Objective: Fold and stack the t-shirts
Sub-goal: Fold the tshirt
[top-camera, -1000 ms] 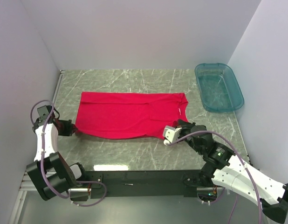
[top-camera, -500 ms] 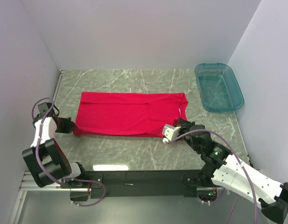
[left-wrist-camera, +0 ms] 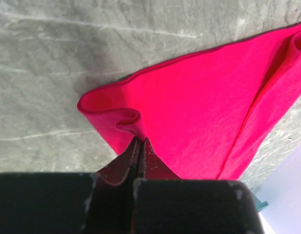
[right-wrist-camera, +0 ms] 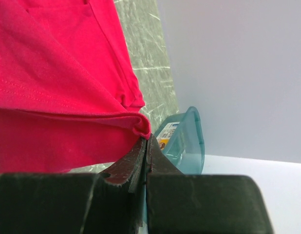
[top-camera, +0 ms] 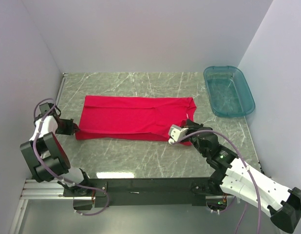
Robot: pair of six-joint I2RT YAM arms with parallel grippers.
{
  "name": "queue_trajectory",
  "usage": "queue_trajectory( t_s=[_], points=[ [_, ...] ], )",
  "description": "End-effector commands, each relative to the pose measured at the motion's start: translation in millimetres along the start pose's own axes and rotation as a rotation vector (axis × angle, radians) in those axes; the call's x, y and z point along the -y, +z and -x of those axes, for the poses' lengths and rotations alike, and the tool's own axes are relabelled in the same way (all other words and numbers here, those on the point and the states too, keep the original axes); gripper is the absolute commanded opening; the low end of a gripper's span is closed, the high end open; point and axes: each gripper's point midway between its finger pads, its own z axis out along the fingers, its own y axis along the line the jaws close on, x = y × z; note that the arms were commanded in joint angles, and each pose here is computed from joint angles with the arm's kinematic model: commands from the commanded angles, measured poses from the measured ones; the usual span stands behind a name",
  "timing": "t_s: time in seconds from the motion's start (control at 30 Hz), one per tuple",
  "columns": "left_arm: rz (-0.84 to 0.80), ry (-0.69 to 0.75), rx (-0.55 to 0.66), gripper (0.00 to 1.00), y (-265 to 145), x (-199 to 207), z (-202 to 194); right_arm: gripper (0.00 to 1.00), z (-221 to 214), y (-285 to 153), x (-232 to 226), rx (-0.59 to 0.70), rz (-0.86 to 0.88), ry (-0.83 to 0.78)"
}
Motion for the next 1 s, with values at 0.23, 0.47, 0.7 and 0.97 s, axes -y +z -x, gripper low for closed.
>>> queue_trajectory(
  t_s=[0.23, 0.47, 0.7, 0.97],
  points=[
    [-0.068, 0.068, -0.003, 0.00, 5.8, 33.5, 15.1, 0.00, -3.8, 3.0, 20.2, -0.019, -0.081, 0.036],
    [-0.071, 0.132, -0.049, 0.00, 12.1, 44.6, 2.7, 0.00, -6.4, 2.9, 20.4, -0.028, -0.076, 0.042],
    [-0.077, 0.180, -0.027, 0.00, 5.6, 59.4, 3.2, 0.00, -8.9, 1.4, 17.9, -0.035, -0.069, 0.041],
    [-0.053, 0.230, -0.006, 0.00, 6.2, 68.2, 3.9, 0.00, -11.3, 1.5, 16.8, -0.037, -0.076, 0.045]
  ],
)
